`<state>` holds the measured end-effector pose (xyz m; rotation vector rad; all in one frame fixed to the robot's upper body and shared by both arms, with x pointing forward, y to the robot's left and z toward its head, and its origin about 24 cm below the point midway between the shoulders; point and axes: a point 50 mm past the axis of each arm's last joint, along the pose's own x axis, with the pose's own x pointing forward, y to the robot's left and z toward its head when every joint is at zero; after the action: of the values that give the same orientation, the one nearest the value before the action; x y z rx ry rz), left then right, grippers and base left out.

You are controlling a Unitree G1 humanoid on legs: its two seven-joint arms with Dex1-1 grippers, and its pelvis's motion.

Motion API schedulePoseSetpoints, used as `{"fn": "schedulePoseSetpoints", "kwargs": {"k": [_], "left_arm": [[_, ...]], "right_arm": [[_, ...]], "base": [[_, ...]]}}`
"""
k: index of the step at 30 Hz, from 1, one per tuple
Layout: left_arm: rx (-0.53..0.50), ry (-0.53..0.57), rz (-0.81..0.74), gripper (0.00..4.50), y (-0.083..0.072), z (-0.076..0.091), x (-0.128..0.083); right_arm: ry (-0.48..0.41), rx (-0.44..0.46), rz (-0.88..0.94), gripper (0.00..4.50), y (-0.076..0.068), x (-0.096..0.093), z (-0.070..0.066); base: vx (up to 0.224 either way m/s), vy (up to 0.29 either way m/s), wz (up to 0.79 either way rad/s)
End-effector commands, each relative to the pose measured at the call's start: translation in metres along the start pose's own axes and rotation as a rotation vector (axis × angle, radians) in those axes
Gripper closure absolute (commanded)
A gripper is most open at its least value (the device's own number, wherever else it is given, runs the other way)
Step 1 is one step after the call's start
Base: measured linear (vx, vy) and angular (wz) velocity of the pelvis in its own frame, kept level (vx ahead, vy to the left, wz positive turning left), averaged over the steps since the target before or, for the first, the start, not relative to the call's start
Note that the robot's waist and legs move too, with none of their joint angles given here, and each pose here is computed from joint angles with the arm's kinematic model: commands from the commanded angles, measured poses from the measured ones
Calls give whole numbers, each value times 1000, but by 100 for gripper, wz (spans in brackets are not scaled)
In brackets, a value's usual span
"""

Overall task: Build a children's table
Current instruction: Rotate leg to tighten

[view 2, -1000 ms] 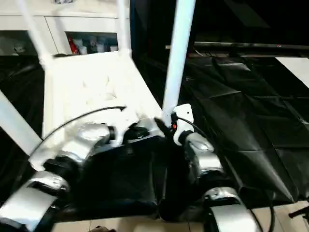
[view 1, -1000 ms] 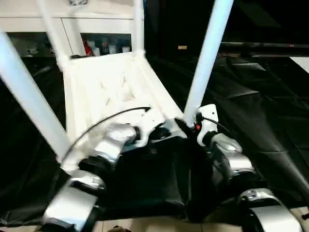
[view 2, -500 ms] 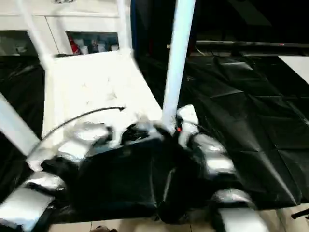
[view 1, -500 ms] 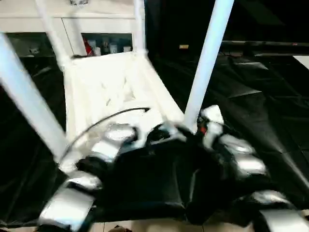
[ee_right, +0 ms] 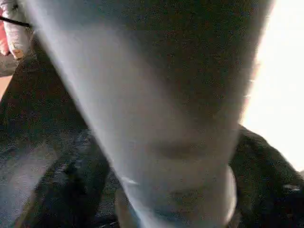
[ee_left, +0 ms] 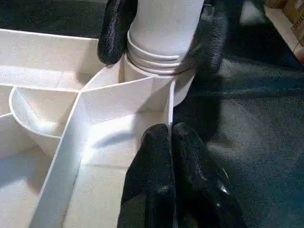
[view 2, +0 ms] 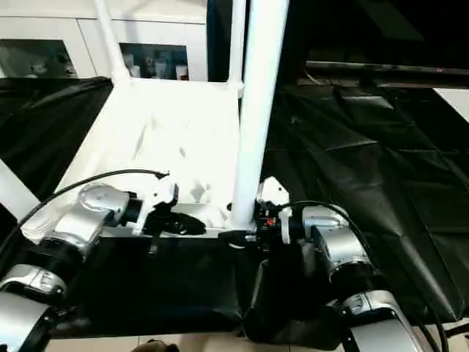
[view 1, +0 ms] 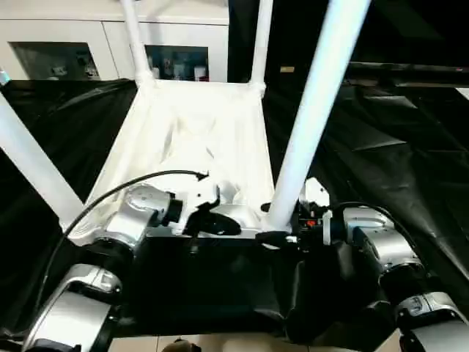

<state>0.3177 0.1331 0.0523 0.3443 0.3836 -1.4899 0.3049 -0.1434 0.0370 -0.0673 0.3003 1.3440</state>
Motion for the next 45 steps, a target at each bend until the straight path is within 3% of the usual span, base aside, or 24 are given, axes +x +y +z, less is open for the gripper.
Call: {"fn": "schedulePoseSetpoints", "kwargs": {"k": [1, 8, 14, 21, 23, 24, 27, 30, 32, 36, 45], "left_arm": [[-19, 2, 6, 450, -2, -4, -1], [-12, -23, 70, 450, 0, -2, 9], [-42, -30, 290, 450, 12, 3, 36], [-72, -81, 385, 450, 11, 26, 86], [-68, -102, 361, 450, 5, 36, 103], [-68, -102, 361, 450, 5, 36, 103], [-52, -96, 348, 450, 5, 36, 101], [-50, -86, 346, 450, 7, 31, 94], [-49, -81, 343, 450, 8, 28, 89], [-33, -62, 259, 450, 8, 15, 61], [-23, -18, 51, 450, -1, -1, 21]], "right_arm": [[1, 1, 54, 143, 5, 5, 1], [-29, 7, -31, 174, 5, 11, -4], [6, 102, -375, 176, -6, 21, -26], [-44, 278, -800, 177, -22, 39, -29], [-60, 255, -780, 177, -19, 57, -21], [-60, 255, -780, 177, -19, 57, -21], [-119, 199, -739, 107, -18, 59, -10], [-163, 177, -698, 85, -18, 57, -4], [-170, 149, -671, 85, -18, 55, -1], [-150, 21, -422, 85, -12, 39, 4], [-59, -36, -90, 85, 0, 8, 3]], "base": [[0, 0, 0], [0, 0, 0], [0, 0, 0], [0, 0, 0], [0, 0, 0], [0, 0, 0], [0, 0, 0], [0, 0, 0], [0, 0, 0], [0, 0, 0], [0, 0, 0]]}}
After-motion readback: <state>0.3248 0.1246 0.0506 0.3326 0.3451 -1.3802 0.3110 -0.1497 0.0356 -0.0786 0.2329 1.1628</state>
